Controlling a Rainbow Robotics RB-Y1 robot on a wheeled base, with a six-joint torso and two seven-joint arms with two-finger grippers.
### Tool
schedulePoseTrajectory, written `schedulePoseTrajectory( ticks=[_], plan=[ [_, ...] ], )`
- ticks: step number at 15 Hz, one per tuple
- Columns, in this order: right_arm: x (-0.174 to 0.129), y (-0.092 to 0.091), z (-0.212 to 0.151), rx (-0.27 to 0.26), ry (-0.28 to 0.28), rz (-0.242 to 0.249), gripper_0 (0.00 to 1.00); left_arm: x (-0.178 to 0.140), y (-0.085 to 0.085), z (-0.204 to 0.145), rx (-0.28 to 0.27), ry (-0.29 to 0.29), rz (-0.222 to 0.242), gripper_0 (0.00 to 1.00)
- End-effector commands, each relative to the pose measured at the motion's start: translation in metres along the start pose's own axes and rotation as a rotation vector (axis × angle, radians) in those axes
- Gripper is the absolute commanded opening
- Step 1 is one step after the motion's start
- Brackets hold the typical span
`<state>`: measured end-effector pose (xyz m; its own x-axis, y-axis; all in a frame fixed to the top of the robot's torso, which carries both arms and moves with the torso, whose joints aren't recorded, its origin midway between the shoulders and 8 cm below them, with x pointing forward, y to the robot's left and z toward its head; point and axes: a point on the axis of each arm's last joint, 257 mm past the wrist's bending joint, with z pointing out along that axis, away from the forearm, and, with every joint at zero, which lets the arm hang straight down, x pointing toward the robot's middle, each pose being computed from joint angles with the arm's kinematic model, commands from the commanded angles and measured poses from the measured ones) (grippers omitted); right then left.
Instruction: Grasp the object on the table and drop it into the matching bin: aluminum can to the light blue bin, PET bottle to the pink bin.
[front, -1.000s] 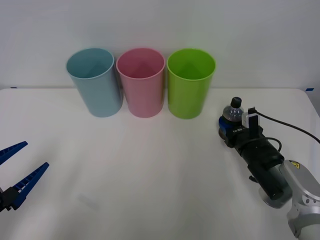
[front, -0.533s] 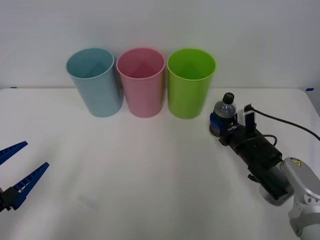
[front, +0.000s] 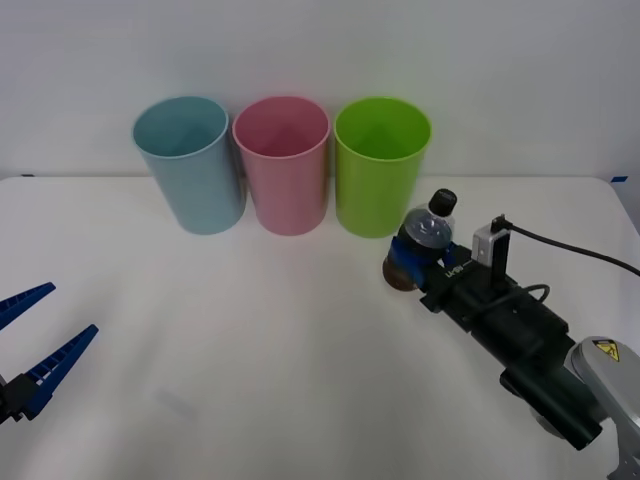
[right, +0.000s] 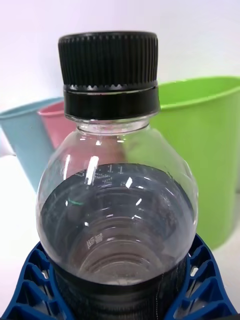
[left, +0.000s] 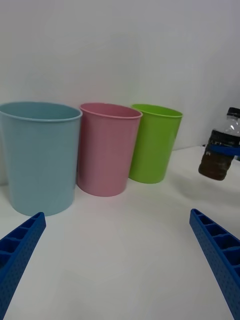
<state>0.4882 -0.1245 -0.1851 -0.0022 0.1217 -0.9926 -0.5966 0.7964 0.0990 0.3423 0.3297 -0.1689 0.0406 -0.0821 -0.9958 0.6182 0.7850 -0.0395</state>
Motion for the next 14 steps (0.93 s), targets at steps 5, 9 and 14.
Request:
schedulePoseTrajectory(
  ticks=[5,9,14],
  plan=[
    [-0.065,0.067,0.001,-0.143,-0.077,0.134,0.0,0.0,0.0,0.0,0.0,0.0,0.0,1.0],
    [-0.096,0.086,0.009,-0.18,-0.117,0.17,0.0,0.0,0.0,0.0,0.0,0.0,0.0,1.0],
    [-0.133,0.104,0.03,-0.242,-0.168,0.17,0.0,0.0,0.0,0.0,0.0,0.0,0.0,1.0]
  ],
)
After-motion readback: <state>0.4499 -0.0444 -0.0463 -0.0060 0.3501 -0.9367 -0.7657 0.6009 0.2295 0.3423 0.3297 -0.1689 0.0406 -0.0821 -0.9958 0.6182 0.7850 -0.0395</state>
